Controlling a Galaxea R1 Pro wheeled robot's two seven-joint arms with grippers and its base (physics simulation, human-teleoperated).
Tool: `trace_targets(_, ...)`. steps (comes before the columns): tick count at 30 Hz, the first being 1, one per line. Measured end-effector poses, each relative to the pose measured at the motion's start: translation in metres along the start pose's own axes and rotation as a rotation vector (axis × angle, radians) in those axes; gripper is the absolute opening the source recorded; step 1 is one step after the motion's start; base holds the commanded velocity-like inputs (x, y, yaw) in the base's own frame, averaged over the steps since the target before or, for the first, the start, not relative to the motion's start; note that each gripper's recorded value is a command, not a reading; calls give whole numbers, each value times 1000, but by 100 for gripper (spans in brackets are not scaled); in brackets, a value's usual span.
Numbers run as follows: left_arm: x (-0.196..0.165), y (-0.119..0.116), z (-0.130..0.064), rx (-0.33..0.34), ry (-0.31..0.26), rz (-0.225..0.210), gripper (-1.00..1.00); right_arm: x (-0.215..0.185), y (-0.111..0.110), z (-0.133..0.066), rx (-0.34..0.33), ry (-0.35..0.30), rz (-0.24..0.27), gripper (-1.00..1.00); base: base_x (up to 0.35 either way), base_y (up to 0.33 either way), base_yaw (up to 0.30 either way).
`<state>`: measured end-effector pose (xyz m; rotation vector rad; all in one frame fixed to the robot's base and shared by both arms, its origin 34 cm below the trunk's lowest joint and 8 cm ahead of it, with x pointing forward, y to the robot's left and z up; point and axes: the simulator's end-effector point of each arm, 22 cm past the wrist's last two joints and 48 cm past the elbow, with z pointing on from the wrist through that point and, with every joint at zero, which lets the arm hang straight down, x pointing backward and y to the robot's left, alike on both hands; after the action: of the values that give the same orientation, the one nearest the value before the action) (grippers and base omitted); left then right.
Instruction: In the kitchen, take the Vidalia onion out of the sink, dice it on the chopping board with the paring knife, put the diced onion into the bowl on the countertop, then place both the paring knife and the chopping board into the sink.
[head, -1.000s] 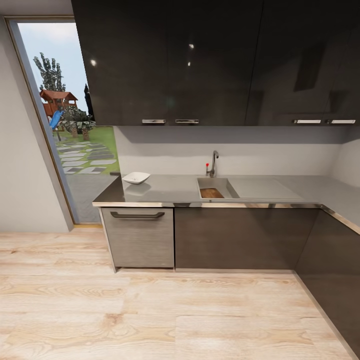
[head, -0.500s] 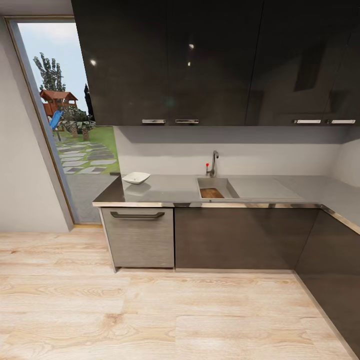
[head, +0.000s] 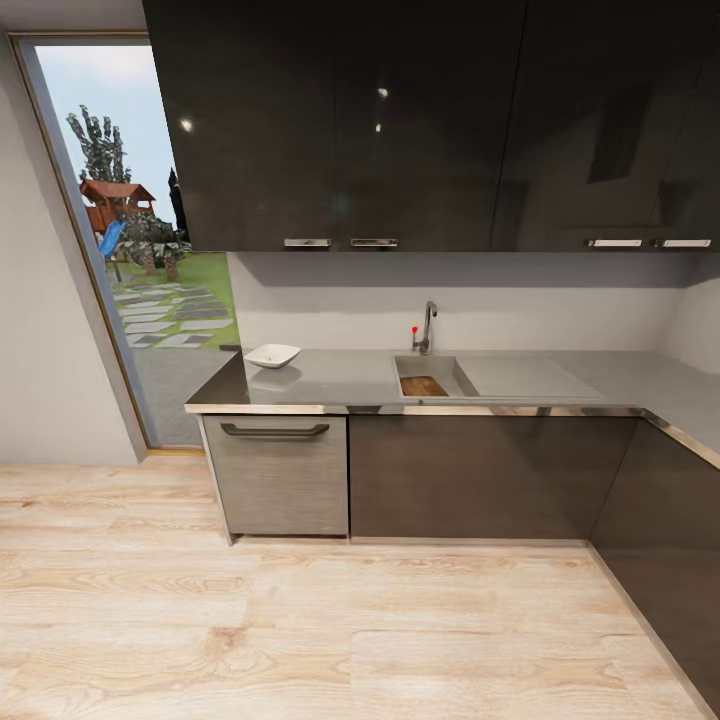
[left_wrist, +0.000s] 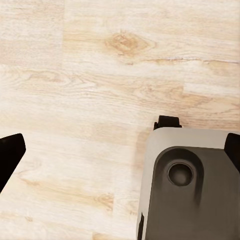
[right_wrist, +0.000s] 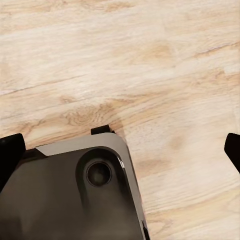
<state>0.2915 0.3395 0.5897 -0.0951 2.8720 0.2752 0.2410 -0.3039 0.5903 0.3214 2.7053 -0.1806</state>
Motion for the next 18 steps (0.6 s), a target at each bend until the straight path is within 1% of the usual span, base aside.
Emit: trace_targets(18, 0, 0, 0, 0, 0, 0, 100, 0, 0, 0, 0, 0, 1, 100, 0, 0, 0)
